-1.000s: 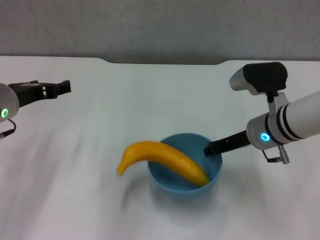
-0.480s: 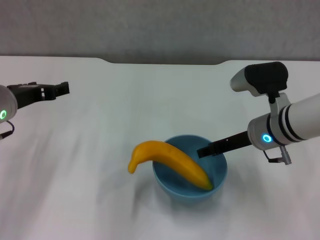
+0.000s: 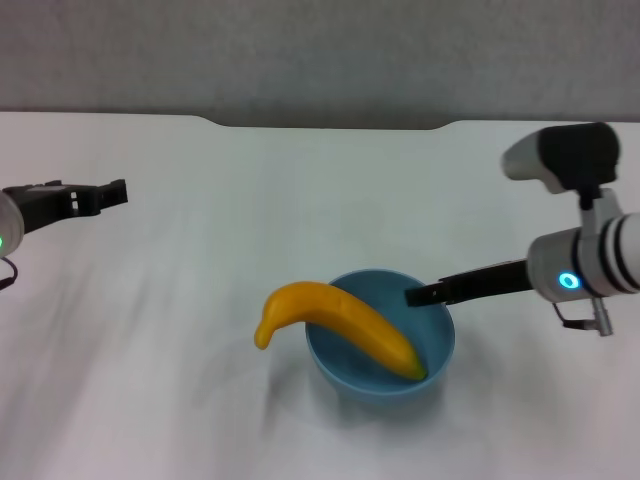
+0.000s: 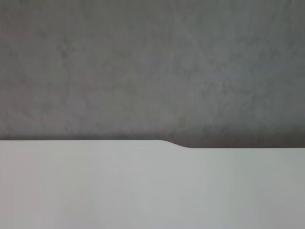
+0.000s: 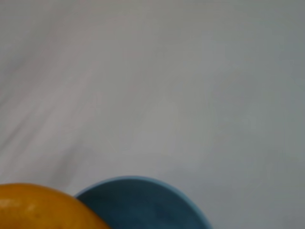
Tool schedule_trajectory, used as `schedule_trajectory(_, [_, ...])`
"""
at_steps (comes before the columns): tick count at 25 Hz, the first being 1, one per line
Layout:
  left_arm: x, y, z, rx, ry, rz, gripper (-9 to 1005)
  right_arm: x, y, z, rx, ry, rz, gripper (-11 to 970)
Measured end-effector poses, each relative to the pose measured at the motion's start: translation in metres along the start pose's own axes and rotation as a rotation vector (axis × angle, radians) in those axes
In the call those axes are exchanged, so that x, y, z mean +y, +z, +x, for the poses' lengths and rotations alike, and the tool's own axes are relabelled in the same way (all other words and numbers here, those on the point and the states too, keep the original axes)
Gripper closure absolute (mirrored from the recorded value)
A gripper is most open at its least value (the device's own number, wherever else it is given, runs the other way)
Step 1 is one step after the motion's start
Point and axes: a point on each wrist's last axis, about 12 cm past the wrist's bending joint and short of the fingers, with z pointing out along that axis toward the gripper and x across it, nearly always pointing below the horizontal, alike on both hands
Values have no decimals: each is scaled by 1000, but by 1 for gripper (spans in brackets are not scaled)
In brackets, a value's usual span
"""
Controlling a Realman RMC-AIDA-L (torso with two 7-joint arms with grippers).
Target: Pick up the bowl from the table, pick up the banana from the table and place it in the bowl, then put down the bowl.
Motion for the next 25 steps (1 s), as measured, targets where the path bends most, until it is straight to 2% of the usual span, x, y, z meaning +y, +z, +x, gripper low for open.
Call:
schedule_trajectory(2, [1, 0, 1, 2, -1, -2, 98, -4, -7, 3, -34, -2, 9, 146])
schedule_trajectory(11, [12, -5, 7, -25, -32, -37, 101, -25, -41, 13, -288, -39, 67, 144])
schedule_trajectory(15, [14, -3, 17, -25, -58, -36, 103, -35, -47, 28, -419, -30, 83, 148])
schedule_trajectory(21, [17, 4, 35, -12, -138, 26, 103, -52, -47, 58, -592, -62, 122, 156])
schedule_trajectory(25, [15, 6, 40, -33, -102, 60, 103, -57, -46, 72, -663, -30, 112, 156])
